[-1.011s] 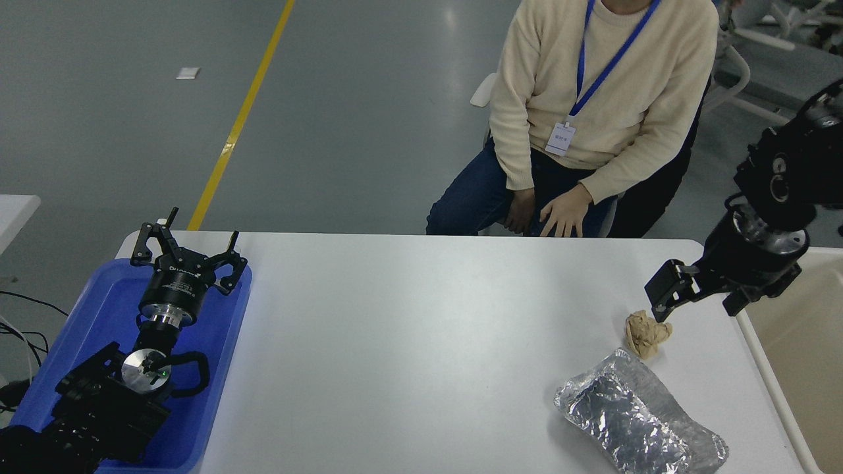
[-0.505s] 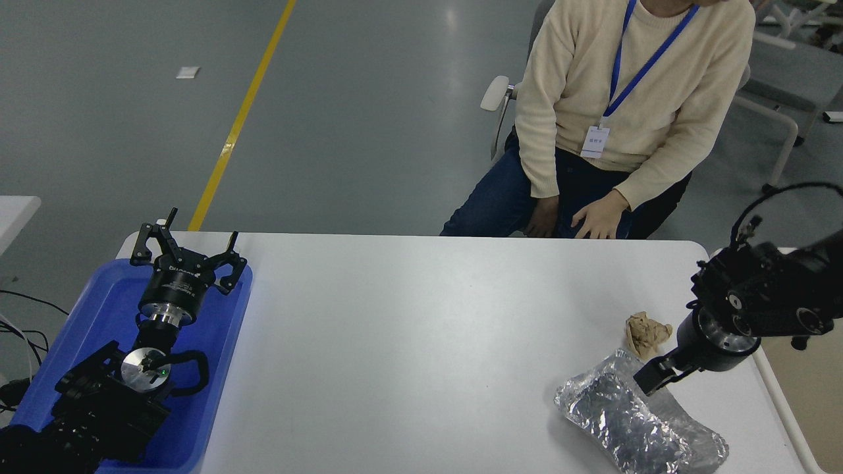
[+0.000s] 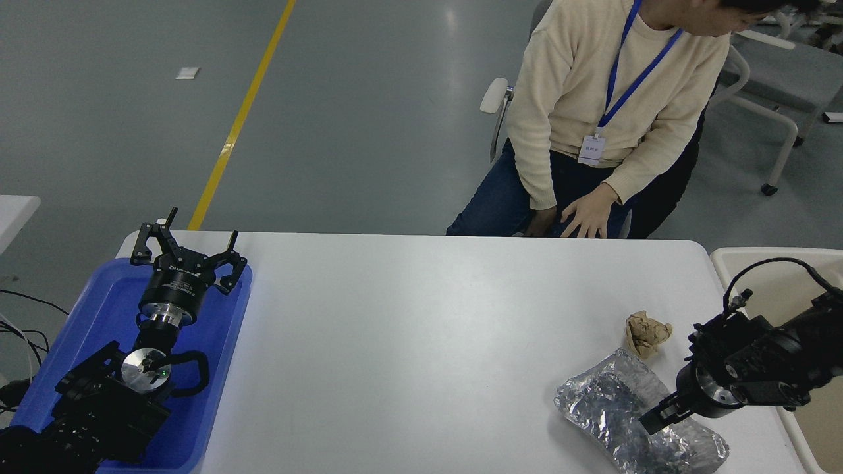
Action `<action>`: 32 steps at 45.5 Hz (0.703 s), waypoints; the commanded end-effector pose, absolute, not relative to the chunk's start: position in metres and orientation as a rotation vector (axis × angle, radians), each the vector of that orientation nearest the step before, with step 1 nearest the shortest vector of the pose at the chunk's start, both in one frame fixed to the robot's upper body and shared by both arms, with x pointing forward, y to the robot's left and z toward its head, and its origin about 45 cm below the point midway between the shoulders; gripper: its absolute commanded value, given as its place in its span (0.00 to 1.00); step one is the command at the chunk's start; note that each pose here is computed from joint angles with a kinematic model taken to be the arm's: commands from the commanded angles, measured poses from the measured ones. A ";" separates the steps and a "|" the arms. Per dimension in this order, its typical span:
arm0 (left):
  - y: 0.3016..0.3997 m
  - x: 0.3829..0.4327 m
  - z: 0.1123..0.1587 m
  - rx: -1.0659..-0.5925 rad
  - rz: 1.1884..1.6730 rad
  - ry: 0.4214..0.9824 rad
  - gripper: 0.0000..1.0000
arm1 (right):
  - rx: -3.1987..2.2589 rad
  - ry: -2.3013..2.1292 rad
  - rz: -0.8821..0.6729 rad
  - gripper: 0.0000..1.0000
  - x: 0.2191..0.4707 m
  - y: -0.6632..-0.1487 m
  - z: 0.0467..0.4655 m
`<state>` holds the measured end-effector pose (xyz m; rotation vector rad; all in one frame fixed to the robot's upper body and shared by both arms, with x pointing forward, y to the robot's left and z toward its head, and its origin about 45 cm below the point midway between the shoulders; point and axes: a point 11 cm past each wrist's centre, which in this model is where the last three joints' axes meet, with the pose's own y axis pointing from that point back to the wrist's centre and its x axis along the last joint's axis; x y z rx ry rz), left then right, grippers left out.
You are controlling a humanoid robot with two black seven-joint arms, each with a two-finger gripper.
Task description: Pick up foil plate and place in dustbin
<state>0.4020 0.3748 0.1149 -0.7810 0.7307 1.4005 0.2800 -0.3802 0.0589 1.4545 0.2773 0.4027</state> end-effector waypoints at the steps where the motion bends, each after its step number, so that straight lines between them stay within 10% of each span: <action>1: 0.3748 0.4020 0.1149 -0.781 1.401 0.731 1.00 | 1.466 0.215 0.369 0.06 0.279 -0.386 0.057; 32: 0.3746 0.4020 0.1148 -0.780 1.400 0.732 1.00 | 1.568 0.109 0.241 0.00 0.267 -0.387 0.102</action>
